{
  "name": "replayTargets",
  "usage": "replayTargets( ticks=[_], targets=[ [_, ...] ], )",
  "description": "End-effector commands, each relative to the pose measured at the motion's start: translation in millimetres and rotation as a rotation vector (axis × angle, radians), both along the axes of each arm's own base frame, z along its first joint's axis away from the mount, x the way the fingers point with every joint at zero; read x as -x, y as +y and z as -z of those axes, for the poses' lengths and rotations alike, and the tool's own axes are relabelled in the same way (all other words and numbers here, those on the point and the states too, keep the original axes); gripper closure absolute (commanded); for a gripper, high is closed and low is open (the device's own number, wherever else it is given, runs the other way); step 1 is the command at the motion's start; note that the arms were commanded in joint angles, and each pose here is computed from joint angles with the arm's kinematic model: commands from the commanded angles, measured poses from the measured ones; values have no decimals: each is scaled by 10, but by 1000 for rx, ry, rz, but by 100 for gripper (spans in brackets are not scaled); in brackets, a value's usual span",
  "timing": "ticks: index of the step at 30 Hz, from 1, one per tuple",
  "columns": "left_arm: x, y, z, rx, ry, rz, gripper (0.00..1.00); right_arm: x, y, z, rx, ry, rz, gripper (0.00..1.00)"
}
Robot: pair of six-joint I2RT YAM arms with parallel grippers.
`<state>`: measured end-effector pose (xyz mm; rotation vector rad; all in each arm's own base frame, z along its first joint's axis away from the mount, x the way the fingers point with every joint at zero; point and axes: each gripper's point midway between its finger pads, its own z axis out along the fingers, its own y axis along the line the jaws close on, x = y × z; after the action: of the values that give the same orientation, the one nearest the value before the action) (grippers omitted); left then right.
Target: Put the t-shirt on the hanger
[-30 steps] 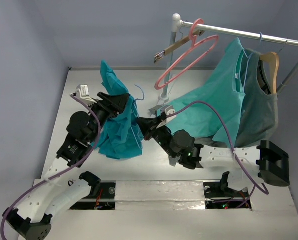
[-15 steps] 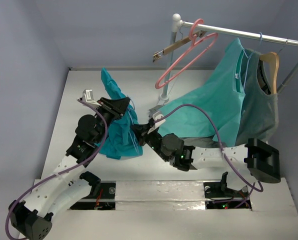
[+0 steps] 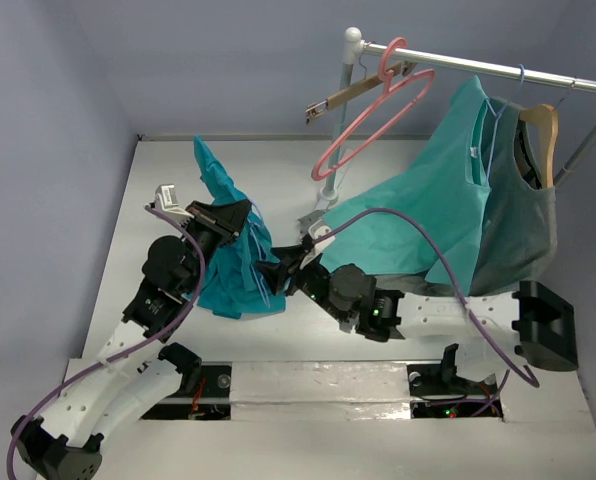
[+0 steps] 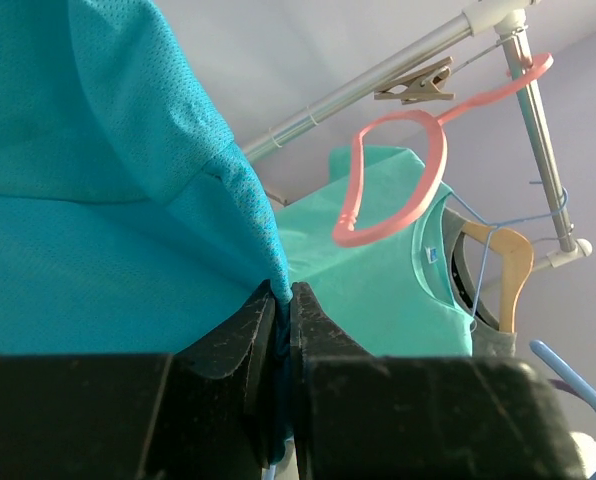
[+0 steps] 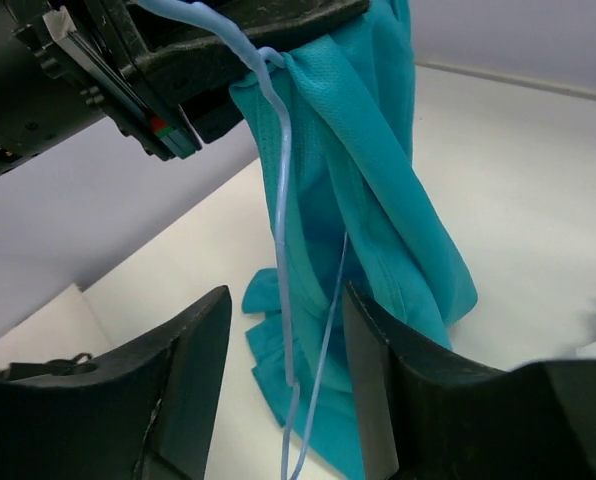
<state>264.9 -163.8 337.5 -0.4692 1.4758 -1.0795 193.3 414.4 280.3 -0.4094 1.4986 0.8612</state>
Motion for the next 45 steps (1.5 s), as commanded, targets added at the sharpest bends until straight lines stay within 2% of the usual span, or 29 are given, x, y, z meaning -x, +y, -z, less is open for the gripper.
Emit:
replayTargets(
  ticks=[1, 4, 5, 8, 10, 13, 14, 16, 22, 26, 28, 32, 38, 45],
  targets=[
    [121, 83, -487, 41, -99, -8, 100, 127, -141, -117, -28, 18, -31, 45],
    [168, 81, -561, 59, -109, 8, 100, 153, -272, -81, -15, 25, -25, 43],
    [189, 73, -590, 66, -115, 18, 100, 133, -334, 27, 10, 30, -3, 45],
    [232, 44, -644, 81, -124, 44, 100, 11, -407, 214, 54, 61, 22, 70],
    [249, 31, -671, 87, -129, 56, 100, -51, -378, 436, 103, 95, 17, 73],
    [267, 21, -698, 91, -131, 66, 100, -163, -329, 679, 165, 116, 20, 59],
    [272, 21, -714, 94, -133, 68, 100, -137, -289, 726, 178, 118, -4, 51],
    [282, 23, -722, 96, -135, 70, 100, -234, -281, 814, 192, 128, 7, 41],
    [310, 24, -769, 104, -145, 78, 100, -304, -169, 1014, 230, 161, -40, 41],
    [302, 32, -770, 109, -148, 72, 100, -301, -79, 1080, 229, 177, -59, 48],
    [299, 33, -771, 113, -152, 71, 100, -310, -45, 1136, 232, 187, -59, 56],
    [279, 57, -827, 126, -182, 53, 100, -302, -17, 1163, 208, 201, -64, 100],
    [257, 248, -1026, 220, -272, -38, 100, 3, -75, 1401, 210, 265, -152, 100],
    [170, 431, -1313, 232, -360, -160, 100, 475, -207, 1752, 265, 351, -215, 100]
  ],
)
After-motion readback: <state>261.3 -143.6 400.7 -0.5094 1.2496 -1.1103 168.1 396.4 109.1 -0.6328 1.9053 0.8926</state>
